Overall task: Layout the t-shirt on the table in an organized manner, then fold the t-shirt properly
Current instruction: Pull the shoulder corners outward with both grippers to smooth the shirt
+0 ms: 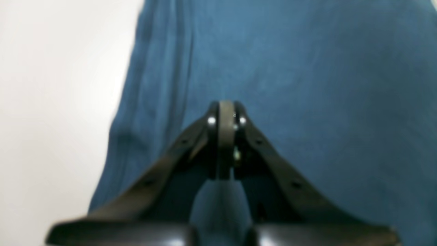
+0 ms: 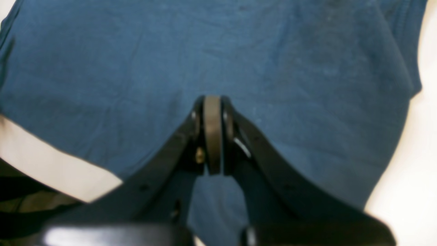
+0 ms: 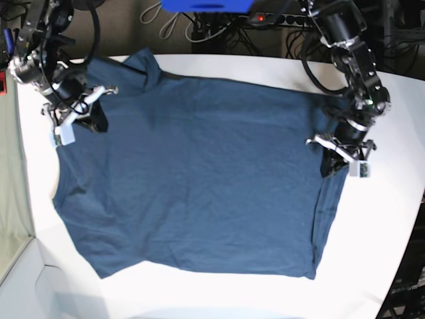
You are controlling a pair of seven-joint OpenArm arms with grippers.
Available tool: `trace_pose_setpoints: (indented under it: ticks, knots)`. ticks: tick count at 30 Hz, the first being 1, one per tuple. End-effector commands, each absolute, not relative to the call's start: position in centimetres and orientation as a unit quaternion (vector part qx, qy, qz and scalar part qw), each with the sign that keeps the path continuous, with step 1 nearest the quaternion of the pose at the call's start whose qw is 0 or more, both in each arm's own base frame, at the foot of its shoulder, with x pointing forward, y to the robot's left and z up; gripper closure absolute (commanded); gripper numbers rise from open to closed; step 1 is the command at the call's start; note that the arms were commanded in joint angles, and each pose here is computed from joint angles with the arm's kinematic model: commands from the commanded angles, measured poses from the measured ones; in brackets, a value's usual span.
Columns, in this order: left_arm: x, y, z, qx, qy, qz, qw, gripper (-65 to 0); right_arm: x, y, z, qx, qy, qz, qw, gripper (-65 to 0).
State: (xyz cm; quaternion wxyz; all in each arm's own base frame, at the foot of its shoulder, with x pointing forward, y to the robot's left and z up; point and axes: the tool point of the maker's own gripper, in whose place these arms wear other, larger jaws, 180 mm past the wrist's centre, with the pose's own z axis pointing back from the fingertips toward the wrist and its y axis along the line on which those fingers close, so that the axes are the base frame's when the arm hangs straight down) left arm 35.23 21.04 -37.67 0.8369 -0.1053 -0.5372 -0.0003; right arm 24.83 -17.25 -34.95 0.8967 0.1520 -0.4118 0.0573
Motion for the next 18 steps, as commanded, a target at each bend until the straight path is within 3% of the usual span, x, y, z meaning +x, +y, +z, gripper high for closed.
trace_pose_setpoints:
  ticks: [1,11,18]
  knots:
    - [36.6,20.9,-36.3,-0.111,-0.559,0.003,0.822,-0.1,26.0,-17.0,-34.3,0.161,-0.428,0.06,0.887,0.0]
    - [41.3,19.0,-38.2,-0.171,-0.537,0.04,0.825,-0.1,27.3,-19.0,-40.1,0.185,-0.368,0.005,0.911,0.0]
    - [41.7,22.0,-39.9,-0.165,-0.521,0.057,0.836,-0.1,27.1,-21.2,-42.6,0.182,-0.357,-0.028,0.916,0.0]
